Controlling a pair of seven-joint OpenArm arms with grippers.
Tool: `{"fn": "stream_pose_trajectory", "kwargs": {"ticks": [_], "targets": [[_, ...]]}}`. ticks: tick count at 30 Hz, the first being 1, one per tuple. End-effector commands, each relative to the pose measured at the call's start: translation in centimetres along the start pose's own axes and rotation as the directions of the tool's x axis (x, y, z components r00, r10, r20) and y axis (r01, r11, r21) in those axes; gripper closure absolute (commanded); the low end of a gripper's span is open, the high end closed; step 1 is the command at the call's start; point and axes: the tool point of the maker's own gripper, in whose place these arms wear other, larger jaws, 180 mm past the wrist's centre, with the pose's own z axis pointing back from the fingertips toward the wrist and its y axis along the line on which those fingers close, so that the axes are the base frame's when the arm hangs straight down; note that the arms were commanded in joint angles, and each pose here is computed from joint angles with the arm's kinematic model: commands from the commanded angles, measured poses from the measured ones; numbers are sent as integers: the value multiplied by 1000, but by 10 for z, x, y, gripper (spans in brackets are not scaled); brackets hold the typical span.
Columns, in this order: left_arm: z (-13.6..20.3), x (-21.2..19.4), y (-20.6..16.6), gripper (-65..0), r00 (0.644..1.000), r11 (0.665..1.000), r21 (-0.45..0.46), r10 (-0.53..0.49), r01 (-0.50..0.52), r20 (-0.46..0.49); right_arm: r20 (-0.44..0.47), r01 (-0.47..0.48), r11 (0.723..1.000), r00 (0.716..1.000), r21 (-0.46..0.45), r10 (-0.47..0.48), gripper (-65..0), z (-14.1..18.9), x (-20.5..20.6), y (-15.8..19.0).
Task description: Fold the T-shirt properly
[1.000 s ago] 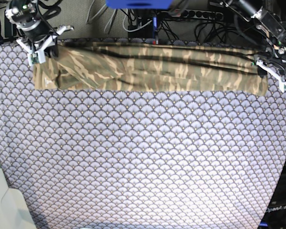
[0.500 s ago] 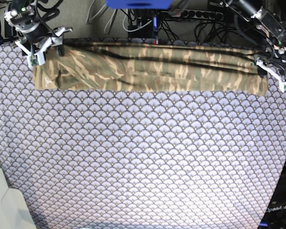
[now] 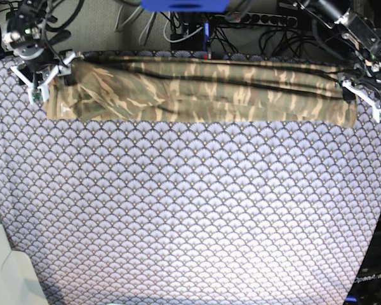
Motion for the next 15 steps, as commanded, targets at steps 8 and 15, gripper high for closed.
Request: {"fn": "stream_pose_trajectory", "kwargs": {"ticks": [8, 15], "targets": [[12, 20, 13, -514, 998, 998, 52, -22, 19, 51, -31, 12, 1000, 999, 12, -11, -372, -14, -10, 1], [16, 30, 15, -516, 997, 998, 64, -25, 20, 78, -24, 17, 1000, 1000, 17, -17, -372, -16, -8, 2]]}}
